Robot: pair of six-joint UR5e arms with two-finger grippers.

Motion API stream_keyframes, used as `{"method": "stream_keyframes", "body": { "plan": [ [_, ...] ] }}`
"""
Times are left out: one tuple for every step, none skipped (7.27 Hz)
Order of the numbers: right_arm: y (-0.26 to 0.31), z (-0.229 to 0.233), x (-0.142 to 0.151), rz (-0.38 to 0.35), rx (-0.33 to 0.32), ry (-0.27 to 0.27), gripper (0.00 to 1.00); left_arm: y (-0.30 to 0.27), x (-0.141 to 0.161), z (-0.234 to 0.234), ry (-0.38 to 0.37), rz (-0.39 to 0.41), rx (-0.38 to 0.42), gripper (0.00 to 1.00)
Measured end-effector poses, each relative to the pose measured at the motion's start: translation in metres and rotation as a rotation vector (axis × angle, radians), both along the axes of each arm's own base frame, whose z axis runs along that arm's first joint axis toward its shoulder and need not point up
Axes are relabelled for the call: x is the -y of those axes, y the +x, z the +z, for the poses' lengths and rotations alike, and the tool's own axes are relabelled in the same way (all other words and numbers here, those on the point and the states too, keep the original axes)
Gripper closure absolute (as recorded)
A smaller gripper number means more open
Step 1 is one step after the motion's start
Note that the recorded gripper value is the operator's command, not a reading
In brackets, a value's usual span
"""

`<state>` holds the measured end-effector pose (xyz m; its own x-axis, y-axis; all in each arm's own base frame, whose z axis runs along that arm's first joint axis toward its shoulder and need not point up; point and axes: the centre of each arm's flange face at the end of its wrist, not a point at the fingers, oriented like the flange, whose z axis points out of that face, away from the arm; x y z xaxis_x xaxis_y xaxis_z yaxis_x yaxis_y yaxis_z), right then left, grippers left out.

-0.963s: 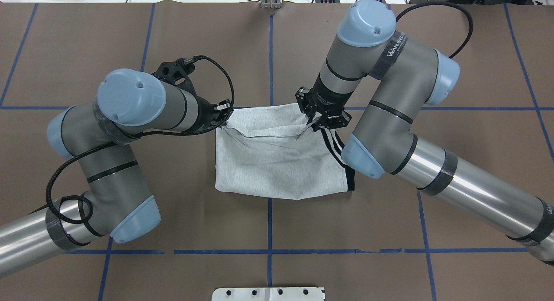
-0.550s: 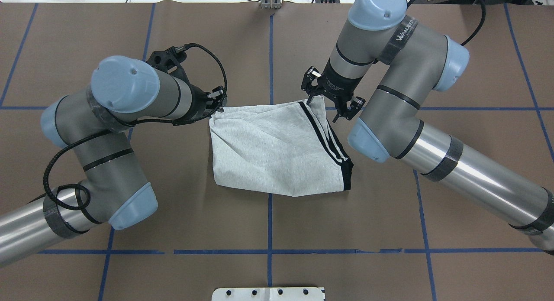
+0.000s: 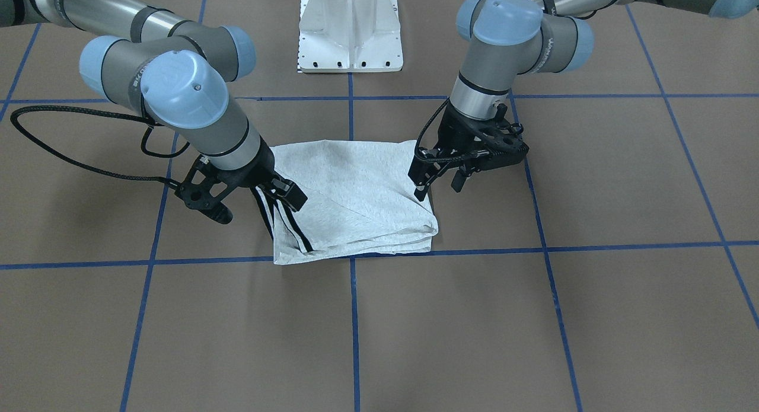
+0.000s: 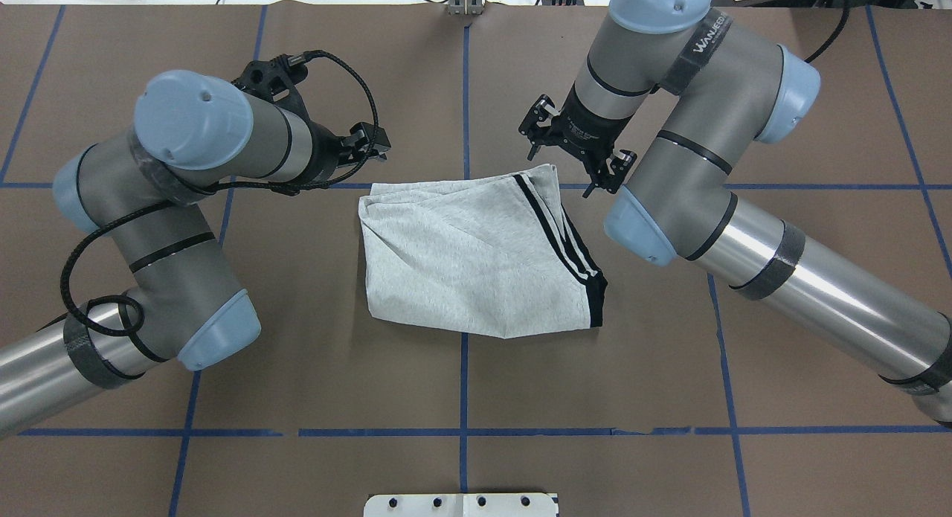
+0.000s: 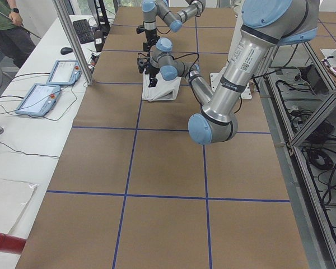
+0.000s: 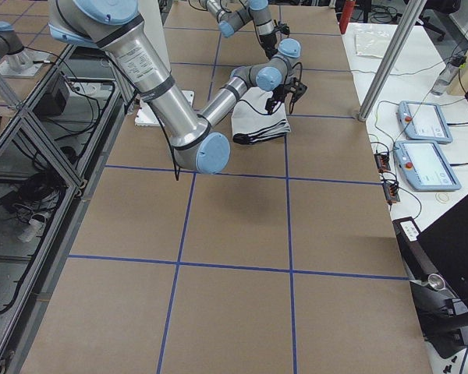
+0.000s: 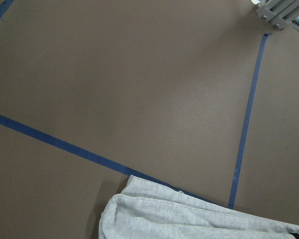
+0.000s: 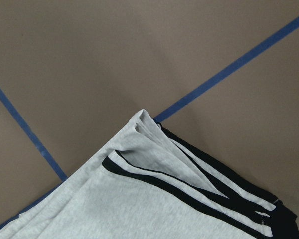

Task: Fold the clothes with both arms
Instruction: 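Push the folded shirt's side with the left gripper while the right arm withdraws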

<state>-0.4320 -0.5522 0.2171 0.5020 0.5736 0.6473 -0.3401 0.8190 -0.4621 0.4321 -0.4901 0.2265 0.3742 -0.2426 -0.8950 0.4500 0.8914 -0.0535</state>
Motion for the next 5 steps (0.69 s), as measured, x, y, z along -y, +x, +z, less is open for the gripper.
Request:
{"method": "stream_keyframes", "body": {
  "plan": [
    [0.015,0.002,0.007,-0.001,-0.003,0.039,0.00,-0.006,-0.008,0.015,0.047,0.031,-0.058,0.00],
    [0.035,0.010,0.018,-0.003,-0.012,0.080,0.00,-0.013,-0.018,0.036,0.092,0.059,-0.127,0.00],
    [0.058,0.024,0.027,-0.015,-0.026,0.123,0.00,-0.018,-0.026,0.059,0.129,0.076,-0.192,0.00],
    [0.083,0.042,0.030,-0.039,-0.039,0.173,0.00,-0.015,-0.031,0.079,0.143,0.079,-0.268,0.00],
    [0.110,0.061,0.032,-0.066,-0.055,0.226,0.00,-0.007,-0.037,0.097,0.123,0.080,-0.353,0.00]
  ]
}}
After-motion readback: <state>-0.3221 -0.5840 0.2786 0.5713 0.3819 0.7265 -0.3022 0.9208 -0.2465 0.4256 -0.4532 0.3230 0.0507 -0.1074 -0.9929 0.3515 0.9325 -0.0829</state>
